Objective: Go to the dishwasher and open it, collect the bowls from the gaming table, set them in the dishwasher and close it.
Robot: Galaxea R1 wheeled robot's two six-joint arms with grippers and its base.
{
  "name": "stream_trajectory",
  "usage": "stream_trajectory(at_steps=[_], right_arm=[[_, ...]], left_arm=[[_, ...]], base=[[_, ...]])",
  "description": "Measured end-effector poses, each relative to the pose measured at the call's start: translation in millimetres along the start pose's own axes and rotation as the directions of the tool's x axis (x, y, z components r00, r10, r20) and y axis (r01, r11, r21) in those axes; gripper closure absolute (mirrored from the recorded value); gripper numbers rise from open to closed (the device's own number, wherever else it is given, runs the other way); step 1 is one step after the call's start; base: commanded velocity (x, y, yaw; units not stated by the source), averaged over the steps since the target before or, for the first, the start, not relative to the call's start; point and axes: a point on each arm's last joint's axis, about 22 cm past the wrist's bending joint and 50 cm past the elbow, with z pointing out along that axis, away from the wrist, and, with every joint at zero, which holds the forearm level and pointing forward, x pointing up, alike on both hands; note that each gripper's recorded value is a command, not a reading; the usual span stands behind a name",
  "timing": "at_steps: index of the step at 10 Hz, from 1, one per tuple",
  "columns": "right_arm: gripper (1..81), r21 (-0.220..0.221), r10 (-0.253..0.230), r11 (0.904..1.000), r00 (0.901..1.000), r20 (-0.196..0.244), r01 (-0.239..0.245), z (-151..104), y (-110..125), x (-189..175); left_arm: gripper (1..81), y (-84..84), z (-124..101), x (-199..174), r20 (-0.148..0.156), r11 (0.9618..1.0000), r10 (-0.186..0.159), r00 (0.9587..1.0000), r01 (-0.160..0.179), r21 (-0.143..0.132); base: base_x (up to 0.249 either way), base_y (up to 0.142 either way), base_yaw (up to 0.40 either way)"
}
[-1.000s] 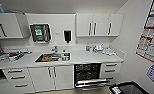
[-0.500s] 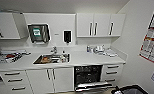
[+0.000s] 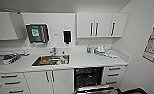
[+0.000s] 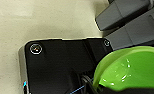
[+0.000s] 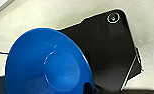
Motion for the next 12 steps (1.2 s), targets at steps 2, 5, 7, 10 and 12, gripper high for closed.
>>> stream_trajectory(at_steps=[2,5,7,10,12], right_arm=[[81.1,0.0,0.001,1.0,1.0,0.002,-0.001,-0.1,-0.4,-2.5],[81.1,0.002,-0.003,1.0,1.0,-0.006,0.003,1.6,-1.4,8.4],[81.1,0.0,0.002,1.0,1.0,0.005,-0.002,-0.1,-0.4,-3.2],[81.1,0.001,-0.001,1.0,1.0,-0.002,0.002,0.9,-0.9,3.6],[81.1,0.0,0.001,1.0,1.0,0.003,-0.001,0.4,-0.9,-1.0]], left_arm=[[81.1,-0.1,-0.4,-1.1,0.0,1.0,0.0,1.0,0.0,0.0],[81.1,-1.5,2.4,13.5,-0.012,1.0,0.006,0.9999,-0.006,-0.001],[81.1,0.4,-0.4,-0.6,-0.001,1.0,-0.002,1.0,0.002,-0.002],[81.1,0.0,0.7,5.1,-0.006,1.0,0.002,1.0,-0.002,-0.003],[81.1,-0.2,1.1,7.2,-0.009,1.0,0.004,1.0,-0.004,-0.004]], base=[[0.113,0.0,0.0],[0.111,0.0,0.0],[0.11,0.0,0.0],[0.102,0.0,0.0],[0.101,0.032,0.0]])
